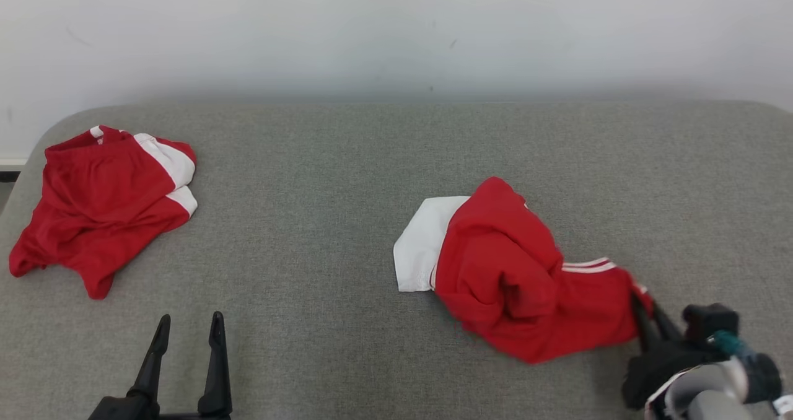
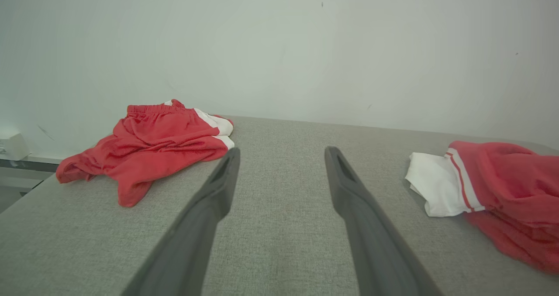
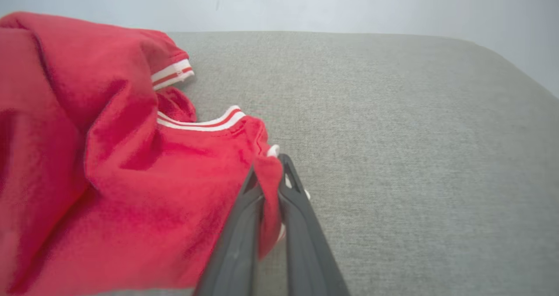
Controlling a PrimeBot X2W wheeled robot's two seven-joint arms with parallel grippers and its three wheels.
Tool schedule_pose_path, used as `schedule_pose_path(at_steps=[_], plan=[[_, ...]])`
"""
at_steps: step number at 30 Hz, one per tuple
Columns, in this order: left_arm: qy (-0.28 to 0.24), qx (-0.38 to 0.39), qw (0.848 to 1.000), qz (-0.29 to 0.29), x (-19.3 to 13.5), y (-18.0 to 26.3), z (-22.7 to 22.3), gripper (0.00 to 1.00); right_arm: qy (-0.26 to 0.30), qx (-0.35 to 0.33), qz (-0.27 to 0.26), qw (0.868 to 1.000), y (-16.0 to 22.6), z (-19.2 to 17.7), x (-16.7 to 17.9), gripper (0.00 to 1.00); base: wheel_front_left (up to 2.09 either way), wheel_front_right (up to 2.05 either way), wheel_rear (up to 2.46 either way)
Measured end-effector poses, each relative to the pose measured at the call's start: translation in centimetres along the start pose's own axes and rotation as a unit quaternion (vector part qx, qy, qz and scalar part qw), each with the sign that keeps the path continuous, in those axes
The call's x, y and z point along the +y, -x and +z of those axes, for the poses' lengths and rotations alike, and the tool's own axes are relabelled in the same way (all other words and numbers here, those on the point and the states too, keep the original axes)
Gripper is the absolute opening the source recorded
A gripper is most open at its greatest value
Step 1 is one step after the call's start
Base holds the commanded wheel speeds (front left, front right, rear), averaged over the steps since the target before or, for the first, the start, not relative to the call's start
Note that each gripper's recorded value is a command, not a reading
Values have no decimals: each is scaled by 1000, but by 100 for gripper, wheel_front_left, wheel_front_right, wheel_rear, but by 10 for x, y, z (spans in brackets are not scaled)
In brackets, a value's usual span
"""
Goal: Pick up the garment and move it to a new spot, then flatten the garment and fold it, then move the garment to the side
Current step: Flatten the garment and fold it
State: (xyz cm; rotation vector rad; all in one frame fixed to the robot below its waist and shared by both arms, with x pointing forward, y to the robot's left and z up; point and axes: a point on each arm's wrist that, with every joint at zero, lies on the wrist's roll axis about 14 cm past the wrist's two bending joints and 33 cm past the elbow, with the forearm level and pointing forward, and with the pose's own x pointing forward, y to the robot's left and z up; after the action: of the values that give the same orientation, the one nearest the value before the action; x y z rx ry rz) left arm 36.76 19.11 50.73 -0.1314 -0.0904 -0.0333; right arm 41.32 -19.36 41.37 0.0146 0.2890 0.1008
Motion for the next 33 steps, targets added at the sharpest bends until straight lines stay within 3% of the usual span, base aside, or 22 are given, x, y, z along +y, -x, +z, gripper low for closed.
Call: schedule_pose_path(at_steps=[11, 16, 22, 28, 33], plan=[[3, 3, 1000, -8, -6, -3, -2, 100, 45, -88, -114, 989, 10, 81, -117, 0, 0, 0, 0], [4, 0, 1000, -9, -8, -3, -1, 100, 61, -127, -120, 983, 11, 119, -126, 0, 0, 0, 0], [6, -5, 1000, -11, -11, 0, 2, 100, 77, -187, -59, 977, 3, 167, -74, 0, 0, 0, 0], [3, -15, 1000, -4, -7, 3, 10, 100, 70, -255, 52, 963, -3, 215, 27, 0, 0, 0, 0], [0, -20, 1000, 10, 3, 7, 13, 100, 64, -274, 162, 946, 1, 226, 121, 0, 0, 0, 0]])
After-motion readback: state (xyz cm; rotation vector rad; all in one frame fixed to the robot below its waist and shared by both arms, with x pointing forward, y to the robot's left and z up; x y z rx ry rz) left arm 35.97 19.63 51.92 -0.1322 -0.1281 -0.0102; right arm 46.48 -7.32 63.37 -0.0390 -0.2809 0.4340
